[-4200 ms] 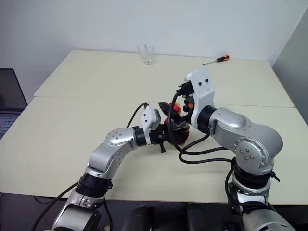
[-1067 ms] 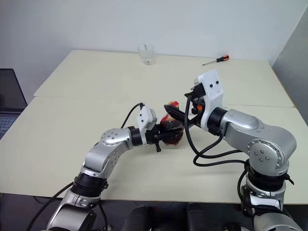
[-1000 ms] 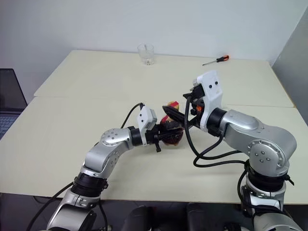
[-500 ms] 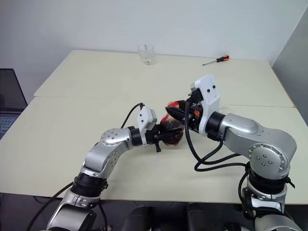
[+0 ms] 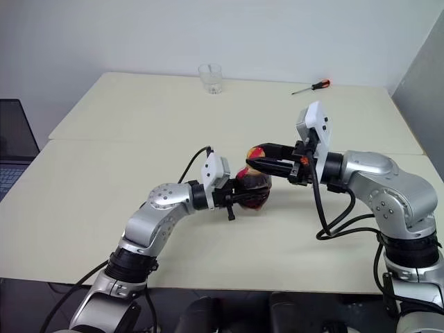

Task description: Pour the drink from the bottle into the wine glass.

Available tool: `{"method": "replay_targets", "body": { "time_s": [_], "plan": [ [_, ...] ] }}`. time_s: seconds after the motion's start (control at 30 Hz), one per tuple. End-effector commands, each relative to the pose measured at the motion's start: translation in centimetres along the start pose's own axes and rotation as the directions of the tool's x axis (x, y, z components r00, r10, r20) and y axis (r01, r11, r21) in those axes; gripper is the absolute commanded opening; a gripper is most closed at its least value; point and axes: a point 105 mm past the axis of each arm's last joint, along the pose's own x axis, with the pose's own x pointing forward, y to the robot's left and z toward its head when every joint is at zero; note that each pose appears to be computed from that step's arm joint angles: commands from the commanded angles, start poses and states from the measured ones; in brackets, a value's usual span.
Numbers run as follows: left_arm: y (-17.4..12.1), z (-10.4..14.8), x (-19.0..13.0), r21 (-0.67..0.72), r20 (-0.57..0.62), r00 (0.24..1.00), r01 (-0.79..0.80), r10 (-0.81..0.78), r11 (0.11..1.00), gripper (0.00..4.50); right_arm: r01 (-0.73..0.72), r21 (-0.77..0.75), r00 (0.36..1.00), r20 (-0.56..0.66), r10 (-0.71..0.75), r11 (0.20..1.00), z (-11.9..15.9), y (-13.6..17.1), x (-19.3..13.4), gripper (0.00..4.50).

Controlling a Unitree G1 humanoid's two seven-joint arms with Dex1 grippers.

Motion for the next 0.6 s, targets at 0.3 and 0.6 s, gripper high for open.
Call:
{"method": "replay_targets", "body": {
  "time_s": [0.3,0.6],
  "plan": [
    [0.4,1.3,-0.8,0.033,0.033,0.998,-0.045,0.044,0.998,0.74,-0.236,-0.074,0.959,0.144,0.245,0.969,3.8,-0.2,0.3,1.24],
    [0.3,1.3,-0.7,0.029,0.034,0.998,-0.045,0.044,0.999,0.74,-0.310,0.005,0.903,0.315,0.293,0.951,6.3,1.3,-0.2,1.22]
  ]
}}
